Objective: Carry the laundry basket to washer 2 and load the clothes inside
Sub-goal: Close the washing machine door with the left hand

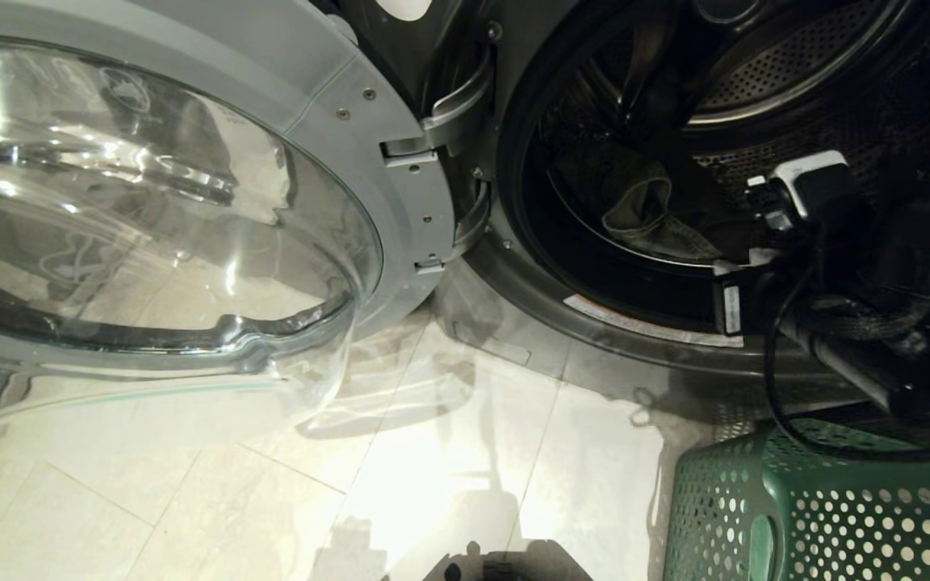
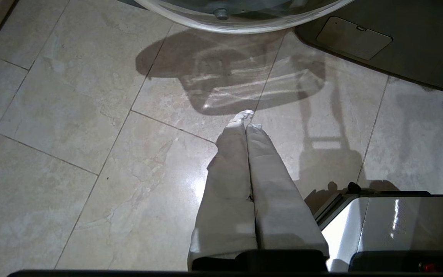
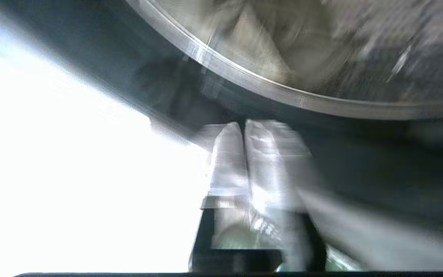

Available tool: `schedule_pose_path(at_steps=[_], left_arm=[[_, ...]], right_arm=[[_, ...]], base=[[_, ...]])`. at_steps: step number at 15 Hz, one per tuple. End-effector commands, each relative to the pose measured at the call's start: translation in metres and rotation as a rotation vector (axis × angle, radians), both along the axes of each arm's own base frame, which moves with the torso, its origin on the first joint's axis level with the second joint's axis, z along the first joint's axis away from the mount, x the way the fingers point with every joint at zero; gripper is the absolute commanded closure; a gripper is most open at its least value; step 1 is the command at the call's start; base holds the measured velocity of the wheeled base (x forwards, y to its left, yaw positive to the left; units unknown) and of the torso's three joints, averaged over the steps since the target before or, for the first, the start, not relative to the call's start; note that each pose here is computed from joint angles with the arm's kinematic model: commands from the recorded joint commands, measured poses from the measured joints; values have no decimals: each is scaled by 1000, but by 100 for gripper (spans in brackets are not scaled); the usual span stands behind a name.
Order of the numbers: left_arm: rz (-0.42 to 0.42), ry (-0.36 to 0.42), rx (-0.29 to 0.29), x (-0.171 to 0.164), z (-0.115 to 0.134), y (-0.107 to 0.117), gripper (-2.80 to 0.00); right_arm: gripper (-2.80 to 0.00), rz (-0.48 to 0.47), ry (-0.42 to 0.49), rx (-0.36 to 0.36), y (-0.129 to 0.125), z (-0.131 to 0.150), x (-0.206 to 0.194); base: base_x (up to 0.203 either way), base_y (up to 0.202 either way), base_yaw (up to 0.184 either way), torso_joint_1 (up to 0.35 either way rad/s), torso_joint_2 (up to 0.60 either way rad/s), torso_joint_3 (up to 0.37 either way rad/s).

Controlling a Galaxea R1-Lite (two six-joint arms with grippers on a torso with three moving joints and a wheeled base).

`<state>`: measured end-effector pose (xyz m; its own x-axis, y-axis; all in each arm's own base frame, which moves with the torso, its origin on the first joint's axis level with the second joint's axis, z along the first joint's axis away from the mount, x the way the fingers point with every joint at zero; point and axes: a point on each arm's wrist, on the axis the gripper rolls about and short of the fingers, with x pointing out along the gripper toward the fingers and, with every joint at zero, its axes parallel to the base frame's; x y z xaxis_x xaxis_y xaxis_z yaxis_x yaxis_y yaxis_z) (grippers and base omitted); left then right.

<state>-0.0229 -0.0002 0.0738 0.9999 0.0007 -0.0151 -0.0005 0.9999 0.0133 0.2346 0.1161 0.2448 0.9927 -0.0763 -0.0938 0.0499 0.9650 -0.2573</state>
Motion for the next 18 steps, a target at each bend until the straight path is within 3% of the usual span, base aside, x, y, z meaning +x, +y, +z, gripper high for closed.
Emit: schedule_pose_path(at_steps=[1,4,7,10,13,18], left_arm=[[1,0,0,0,0,0,0],[0,2,0,0,0,0,0],[-1,1,0,0,0,0,0],[1,2,0,0,0,0,0],[1,1,0,0,0,0,0],[0,1,0,0,0,0,0]], right_arm=[[0,40,69,8,-25,8,-46],[0,123,215,-12,-51,-11,-93],[0,152,271,-16,-70,-30,-131],[0,91,309,-20,-89,-44,-152],[0,36,379,-26,-103,-76,-169],[0,86,319,-22,-114,-134,-199]], base=[[0,0,0,0,0,0],[0,0,0,0,0,0],[0,0,0,0,0,0],[0,0,0,0,0,0],[0,0,0,0,0,0],[0,0,0,0,0,0]])
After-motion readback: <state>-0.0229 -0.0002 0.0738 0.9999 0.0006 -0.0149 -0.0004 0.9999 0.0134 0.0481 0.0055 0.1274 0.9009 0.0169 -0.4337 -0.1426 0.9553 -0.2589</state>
